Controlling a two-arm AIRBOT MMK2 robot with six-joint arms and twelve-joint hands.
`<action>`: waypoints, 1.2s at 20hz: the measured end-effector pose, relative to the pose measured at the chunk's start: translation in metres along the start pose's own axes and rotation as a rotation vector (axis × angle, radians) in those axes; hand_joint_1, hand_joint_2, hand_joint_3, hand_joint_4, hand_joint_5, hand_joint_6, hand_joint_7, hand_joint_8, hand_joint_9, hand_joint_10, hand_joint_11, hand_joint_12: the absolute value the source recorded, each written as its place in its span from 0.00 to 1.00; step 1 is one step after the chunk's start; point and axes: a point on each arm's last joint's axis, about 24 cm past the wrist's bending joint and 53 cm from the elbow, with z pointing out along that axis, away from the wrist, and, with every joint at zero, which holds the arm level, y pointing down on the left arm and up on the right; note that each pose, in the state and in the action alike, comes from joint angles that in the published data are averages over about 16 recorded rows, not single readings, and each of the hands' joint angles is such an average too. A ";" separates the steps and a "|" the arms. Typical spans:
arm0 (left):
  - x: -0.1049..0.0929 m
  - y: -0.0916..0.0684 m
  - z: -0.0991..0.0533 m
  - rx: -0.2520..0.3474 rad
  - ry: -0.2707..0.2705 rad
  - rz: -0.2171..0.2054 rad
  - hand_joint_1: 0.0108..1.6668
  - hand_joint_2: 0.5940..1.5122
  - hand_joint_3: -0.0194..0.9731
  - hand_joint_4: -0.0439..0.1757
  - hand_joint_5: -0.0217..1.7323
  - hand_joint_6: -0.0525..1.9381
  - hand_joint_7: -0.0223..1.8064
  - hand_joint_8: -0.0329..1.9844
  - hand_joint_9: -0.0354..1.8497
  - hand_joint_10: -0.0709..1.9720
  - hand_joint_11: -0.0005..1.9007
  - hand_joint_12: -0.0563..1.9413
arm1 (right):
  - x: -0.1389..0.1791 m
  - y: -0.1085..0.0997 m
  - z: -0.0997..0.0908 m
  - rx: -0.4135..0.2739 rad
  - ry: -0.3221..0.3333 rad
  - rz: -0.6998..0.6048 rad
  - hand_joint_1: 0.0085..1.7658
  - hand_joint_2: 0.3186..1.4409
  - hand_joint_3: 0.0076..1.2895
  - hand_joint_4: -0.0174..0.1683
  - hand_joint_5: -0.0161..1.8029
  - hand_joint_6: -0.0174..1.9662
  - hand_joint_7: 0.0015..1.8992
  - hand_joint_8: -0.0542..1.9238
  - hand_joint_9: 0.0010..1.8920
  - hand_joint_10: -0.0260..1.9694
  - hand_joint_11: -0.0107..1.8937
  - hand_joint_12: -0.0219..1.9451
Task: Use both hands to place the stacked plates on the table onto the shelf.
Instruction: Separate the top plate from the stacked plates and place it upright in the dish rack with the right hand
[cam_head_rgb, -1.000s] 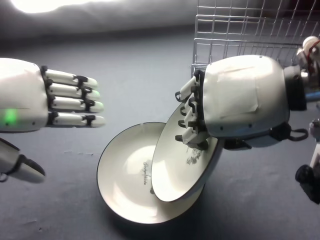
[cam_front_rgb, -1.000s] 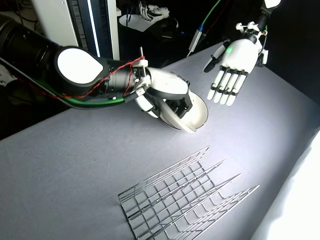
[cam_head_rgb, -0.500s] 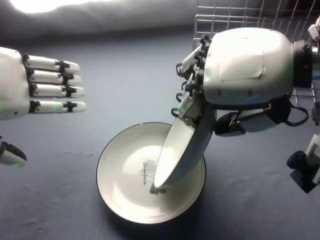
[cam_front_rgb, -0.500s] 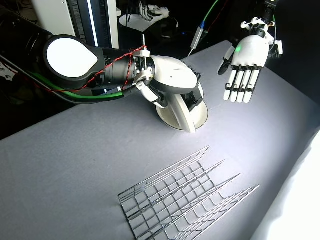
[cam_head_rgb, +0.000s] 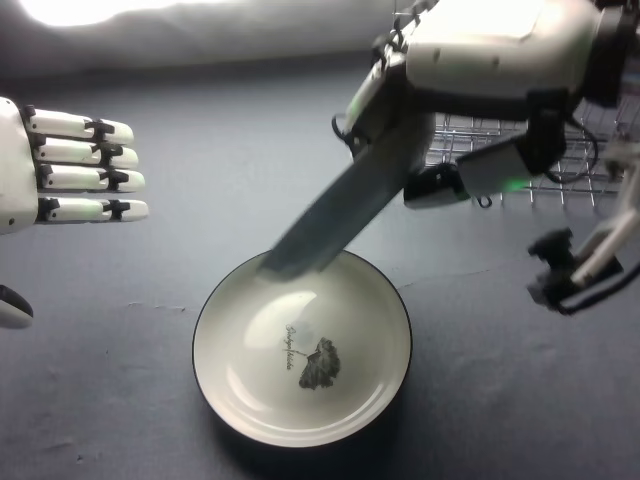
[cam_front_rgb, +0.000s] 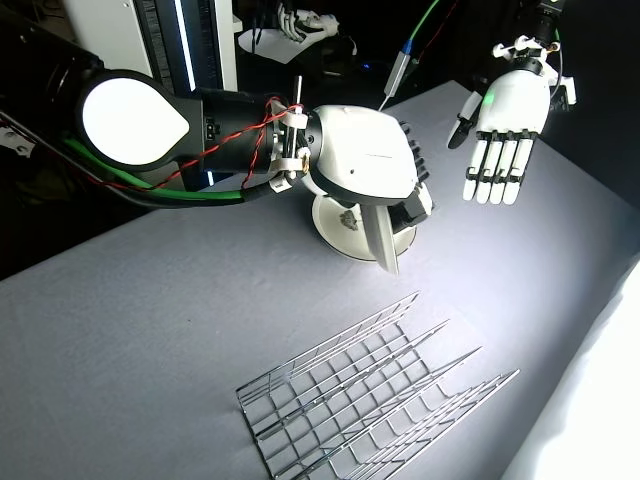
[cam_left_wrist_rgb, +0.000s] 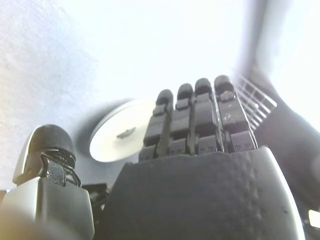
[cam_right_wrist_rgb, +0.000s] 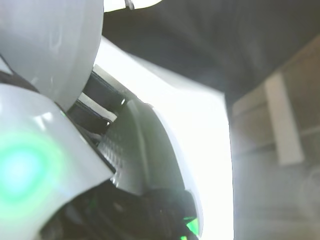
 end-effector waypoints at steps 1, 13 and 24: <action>0.001 0.001 0.000 -0.001 0.001 0.000 0.01 0.58 0.02 0.20 0.02 0.03 0.02 0.03 0.03 0.04 0.01 0.03 | -0.006 -0.003 0.001 0.013 -0.017 0.034 0.72 0.62 0.00 0.10 0.54 0.45 0.56 0.40 0.53 0.44 0.39 0.66; 0.003 0.004 0.007 0.006 0.005 0.009 0.01 0.56 0.02 0.20 0.03 0.03 0.03 0.03 0.03 0.04 0.02 0.04 | -0.069 -0.036 0.004 0.120 -0.187 0.357 0.73 0.61 0.00 0.04 0.54 0.45 0.58 0.35 0.52 0.52 0.39 0.61; 0.000 0.002 0.009 0.012 0.001 0.020 0.01 0.55 0.02 0.20 0.04 0.03 0.04 0.03 0.03 0.04 0.01 0.03 | -0.115 -0.066 -0.012 0.187 -0.300 0.503 0.73 0.61 0.00 0.04 0.54 0.46 0.59 0.35 0.52 0.52 0.41 0.61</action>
